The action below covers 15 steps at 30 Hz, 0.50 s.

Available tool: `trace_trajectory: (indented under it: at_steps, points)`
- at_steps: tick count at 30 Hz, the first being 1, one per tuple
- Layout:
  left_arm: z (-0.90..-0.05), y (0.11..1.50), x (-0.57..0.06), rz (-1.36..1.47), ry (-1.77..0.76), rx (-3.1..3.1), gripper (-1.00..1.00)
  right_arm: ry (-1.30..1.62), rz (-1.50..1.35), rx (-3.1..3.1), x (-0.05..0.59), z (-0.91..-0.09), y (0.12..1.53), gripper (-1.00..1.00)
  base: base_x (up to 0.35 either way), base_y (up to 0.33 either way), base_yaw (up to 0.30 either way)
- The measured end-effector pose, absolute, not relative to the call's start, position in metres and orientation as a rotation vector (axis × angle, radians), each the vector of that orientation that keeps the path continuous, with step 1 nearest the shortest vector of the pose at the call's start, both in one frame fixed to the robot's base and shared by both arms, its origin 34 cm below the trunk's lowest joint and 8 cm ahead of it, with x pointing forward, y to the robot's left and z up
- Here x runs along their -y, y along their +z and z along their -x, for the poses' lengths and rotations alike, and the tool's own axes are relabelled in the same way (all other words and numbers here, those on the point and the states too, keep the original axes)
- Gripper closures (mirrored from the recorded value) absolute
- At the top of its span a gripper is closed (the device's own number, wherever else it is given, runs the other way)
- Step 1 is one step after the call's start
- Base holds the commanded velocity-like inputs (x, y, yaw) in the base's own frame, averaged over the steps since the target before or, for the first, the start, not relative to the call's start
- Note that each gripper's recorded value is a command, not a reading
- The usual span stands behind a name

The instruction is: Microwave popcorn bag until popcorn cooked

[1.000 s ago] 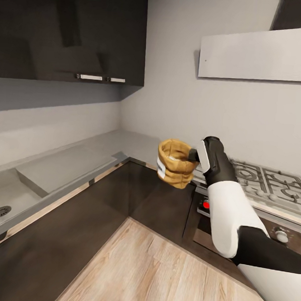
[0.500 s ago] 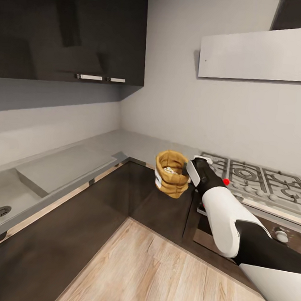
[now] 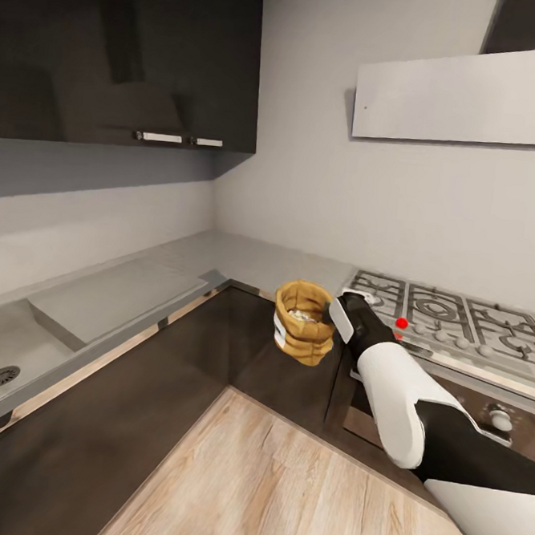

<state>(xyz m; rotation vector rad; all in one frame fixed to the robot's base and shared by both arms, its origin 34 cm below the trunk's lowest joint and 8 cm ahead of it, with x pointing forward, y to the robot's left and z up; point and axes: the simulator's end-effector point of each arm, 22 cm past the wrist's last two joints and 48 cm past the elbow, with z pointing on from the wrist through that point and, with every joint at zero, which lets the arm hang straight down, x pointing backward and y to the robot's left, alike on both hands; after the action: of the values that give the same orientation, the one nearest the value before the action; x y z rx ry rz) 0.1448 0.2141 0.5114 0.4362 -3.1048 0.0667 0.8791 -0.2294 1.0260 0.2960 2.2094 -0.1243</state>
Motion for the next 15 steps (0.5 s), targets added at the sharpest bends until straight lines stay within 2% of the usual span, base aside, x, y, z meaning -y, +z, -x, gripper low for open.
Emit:
trace_trajectory:
  at_steps: [15]
  points:
    - [-0.145, 0.511, -0.215, -0.437, 0.065, 3.105, -1.00, -0.156, -0.311, -2.307, 0.233, -0.841, 0.940, 1.00, 0.000, 0.000, 0.000]
